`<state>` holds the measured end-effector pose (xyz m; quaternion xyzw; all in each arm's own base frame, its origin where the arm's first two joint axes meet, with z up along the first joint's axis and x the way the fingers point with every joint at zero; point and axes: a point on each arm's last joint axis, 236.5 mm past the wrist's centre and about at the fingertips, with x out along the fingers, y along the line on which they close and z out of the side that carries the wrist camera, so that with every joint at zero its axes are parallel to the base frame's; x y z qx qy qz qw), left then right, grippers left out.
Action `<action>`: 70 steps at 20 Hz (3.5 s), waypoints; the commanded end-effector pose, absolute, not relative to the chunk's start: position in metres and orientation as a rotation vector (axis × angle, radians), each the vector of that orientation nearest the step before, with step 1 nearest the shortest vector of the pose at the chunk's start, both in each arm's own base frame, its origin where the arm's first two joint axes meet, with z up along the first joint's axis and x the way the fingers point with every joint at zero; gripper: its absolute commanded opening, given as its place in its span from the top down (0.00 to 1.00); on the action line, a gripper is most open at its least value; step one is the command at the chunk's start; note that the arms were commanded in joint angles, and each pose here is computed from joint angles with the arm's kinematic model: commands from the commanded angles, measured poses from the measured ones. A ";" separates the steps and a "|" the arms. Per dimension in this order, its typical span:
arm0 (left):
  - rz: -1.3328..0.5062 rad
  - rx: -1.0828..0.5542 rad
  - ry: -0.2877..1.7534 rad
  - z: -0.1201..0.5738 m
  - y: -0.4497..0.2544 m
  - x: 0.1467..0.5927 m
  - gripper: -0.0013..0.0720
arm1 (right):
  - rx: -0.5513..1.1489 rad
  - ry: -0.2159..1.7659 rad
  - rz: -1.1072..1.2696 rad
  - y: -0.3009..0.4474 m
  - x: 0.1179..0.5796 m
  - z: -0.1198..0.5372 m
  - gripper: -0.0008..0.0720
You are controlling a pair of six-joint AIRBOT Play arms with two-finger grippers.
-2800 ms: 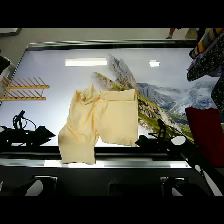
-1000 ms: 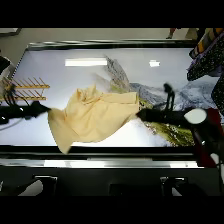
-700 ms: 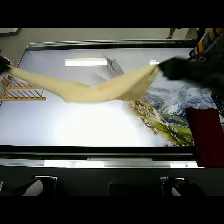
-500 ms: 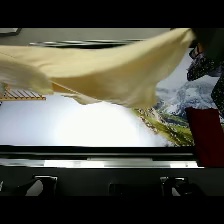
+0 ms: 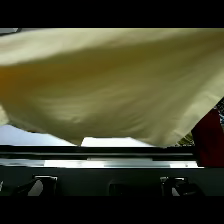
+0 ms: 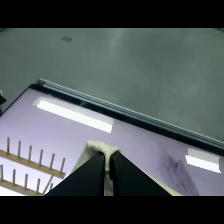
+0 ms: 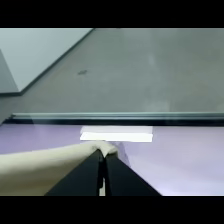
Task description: Fold the clothes and pants, and hang the long-sleeved shirts on hangers.
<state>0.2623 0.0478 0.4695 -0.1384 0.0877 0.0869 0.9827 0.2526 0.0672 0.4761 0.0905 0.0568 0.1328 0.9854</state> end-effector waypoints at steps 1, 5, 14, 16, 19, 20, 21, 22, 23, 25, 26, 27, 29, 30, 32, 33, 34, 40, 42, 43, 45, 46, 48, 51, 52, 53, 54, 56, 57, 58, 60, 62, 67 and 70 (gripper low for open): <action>0.121 -0.287 0.404 0.402 0.056 0.320 0.96 | 0.119 0.313 0.184 0.056 0.308 0.417 0.95; 0.024 -0.317 0.777 0.253 0.053 0.427 0.96 | 0.125 0.679 0.172 0.072 0.409 0.270 0.95; -0.092 -0.305 1.195 -0.055 -0.026 0.566 0.96 | 0.173 0.950 0.110 0.086 0.554 0.008 0.95; -0.103 -0.299 1.204 -0.073 -0.035 0.574 0.96 | 0.208 0.971 0.111 0.091 0.562 -0.020 0.95; -0.100 -0.319 1.211 -0.080 -0.042 0.579 0.96 | 0.272 1.005 0.116 0.100 0.562 -0.040 0.95; -0.106 -0.324 1.212 -0.077 -0.044 0.578 0.94 | 0.299 1.011 0.124 0.103 0.561 -0.040 0.95; -0.108 -0.324 1.218 -0.071 -0.042 0.577 0.78 | 0.345 1.022 0.141 0.106 0.560 -0.035 0.95; -0.112 -0.326 1.224 -0.061 -0.038 0.576 0.55 | 0.383 1.036 0.167 0.107 0.558 -0.029 0.94; -0.114 -0.328 1.232 -0.047 -0.031 0.574 0.44 | 0.421 1.047 0.198 0.103 0.556 -0.018 0.86; -0.100 -0.337 1.227 -0.012 -0.010 0.565 0.44 | 0.493 1.062 0.246 0.080 0.546 0.011 0.58; -0.088 -0.344 1.225 0.006 0.003 0.556 0.44 | 0.517 1.077 0.266 0.066 0.535 0.025 0.48; -0.078 -0.349 1.231 0.023 0.015 0.544 0.44 | 0.522 1.109 0.277 0.046 0.519 0.036 0.41; -0.075 -0.337 1.253 0.055 0.038 0.513 0.44 | 0.506 1.211 0.312 0.009 0.477 0.047 0.41; -0.065 -0.354 1.259 0.068 0.049 0.497 0.44 | 0.512 1.271 0.332 -0.008 0.453 0.049 0.41; -0.030 -0.411 1.250 0.083 0.067 0.467 0.44 | 0.653 1.259 0.320 -0.031 0.432 0.059 0.41; -0.003 -0.441 1.257 0.085 0.076 0.447 0.44 | 0.680 1.274 0.335 -0.035 0.414 0.056 0.41; 0.019 -0.476 1.267 0.084 0.083 0.428 0.44 | 0.725 1.289 0.308 -0.039 0.396 0.048 0.41; 0.126 -0.668 1.313 0.039 0.083 0.330 0.44 | 0.779 1.468 0.206 -0.016 0.284 -0.031 0.41; 0.135 -0.681 1.325 0.028 0.077 0.317 0.44 | 0.783 1.486 0.189 -0.008 0.267 -0.050 0.41; 0.137 -0.688 1.335 0.023 0.075 0.312 0.44 | 0.784 1.505 0.200 -0.003 0.256 -0.059 0.41; 0.138 -0.699 1.357 0.015 0.072 0.307 0.46 | 0.802 1.558 0.220 0.010 0.234 -0.077 0.41; 0.138 -0.701 1.363 0.013 0.071 0.305 0.46 | 0.813 1.579 0.226 0.015 0.224 -0.085 0.41; 0.137 -0.702 1.365 0.012 0.070 0.305 0.46 | 0.830 1.615 0.238 0.026 0.206 -0.098 0.41; 0.138 -0.702 1.365 0.012 0.070 0.305 0.46 | 0.849 1.637 0.283 0.040 0.189 -0.106 0.41; 0.138 -0.702 1.365 0.012 0.070 0.305 0.46 | 0.857 1.634 0.298 0.044 0.187 -0.107 0.41; 0.137 -0.702 1.365 0.012 0.070 0.305 0.46 | 0.865 1.631 0.306 0.047 0.186 -0.107 0.41; 0.137 -0.702 1.365 0.012 0.070 0.305 0.46 | 0.873 1.623 0.312 0.049 0.186 -0.108 0.41; 0.137 -0.701 1.365 0.012 0.070 0.305 0.46 | 0.907 1.595 0.314 0.054 0.191 -0.107 0.41; 0.135 -0.699 1.365 0.012 0.070 0.305 0.46 | 0.926 1.574 0.325 0.057 0.195 -0.106 0.41; 0.135 -0.699 1.365 0.012 0.070 0.305 0.46 | 0.938 1.570 0.324 0.060 0.194 -0.107 0.42; 0.135 -0.699 1.365 0.012 0.070 0.305 0.46 | 0.951 1.580 0.319 0.063 0.190 -0.109 0.52; 0.119 -0.681 1.365 0.012 0.070 0.305 0.46 | 0.951 1.576 0.330 0.064 0.190 -0.107 0.77; 0.117 -0.715 1.410 -0.018 0.067 0.285 0.46 | 0.915 1.532 0.337 0.061 0.196 -0.099 0.95; 0.123 -0.801 1.476 -0.052 0.057 0.255 0.46 | 0.872 1.481 0.332 0.058 0.202 -0.090 0.95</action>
